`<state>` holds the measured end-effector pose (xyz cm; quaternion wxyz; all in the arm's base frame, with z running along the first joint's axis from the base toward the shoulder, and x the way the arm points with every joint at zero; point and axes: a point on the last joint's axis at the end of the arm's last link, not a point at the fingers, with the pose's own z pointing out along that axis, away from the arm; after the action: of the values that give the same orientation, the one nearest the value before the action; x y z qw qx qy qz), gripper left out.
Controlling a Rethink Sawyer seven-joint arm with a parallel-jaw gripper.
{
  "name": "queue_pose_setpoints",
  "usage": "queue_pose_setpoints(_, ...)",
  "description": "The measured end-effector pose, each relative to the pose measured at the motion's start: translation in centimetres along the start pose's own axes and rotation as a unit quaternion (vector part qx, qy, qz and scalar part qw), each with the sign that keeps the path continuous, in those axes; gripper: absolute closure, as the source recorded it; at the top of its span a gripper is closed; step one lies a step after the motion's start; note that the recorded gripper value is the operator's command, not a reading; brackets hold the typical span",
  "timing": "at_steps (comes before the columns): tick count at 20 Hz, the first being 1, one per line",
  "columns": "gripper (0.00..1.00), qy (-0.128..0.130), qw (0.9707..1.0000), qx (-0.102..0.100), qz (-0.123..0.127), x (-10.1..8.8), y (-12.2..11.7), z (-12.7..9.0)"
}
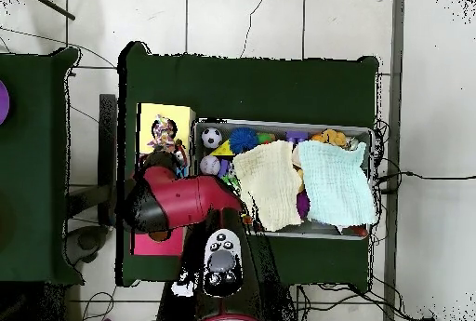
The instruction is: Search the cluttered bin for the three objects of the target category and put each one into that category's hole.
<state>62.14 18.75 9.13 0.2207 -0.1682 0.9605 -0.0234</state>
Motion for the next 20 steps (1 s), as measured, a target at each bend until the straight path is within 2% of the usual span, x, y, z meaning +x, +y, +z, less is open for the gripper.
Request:
queue_pose_setpoints(8, 0.00, 0.033, 0.9988, -0.015, 0.034, -1.1, -2.0, -2.7)
queue_pose_setpoints(10, 0.00, 0.048, 0.9971, -0.023, 0.054, -1.8, -3.1, -4.0)
queue_pose_setpoints(13, 0.00, 0.053, 0.9959, -0.030, 0.067, -2.4, -3.7, -4.9)
queue_pose_setpoints(15, 0.00, 0.052, 0.9952, -0.035, 0.075, -3.0, -3.9, -5.6)
queue_pose_setpoints(20, 0.00, 0.030, 0.9945, -0.048, 0.088, -5.3, -4.0, -7.1)
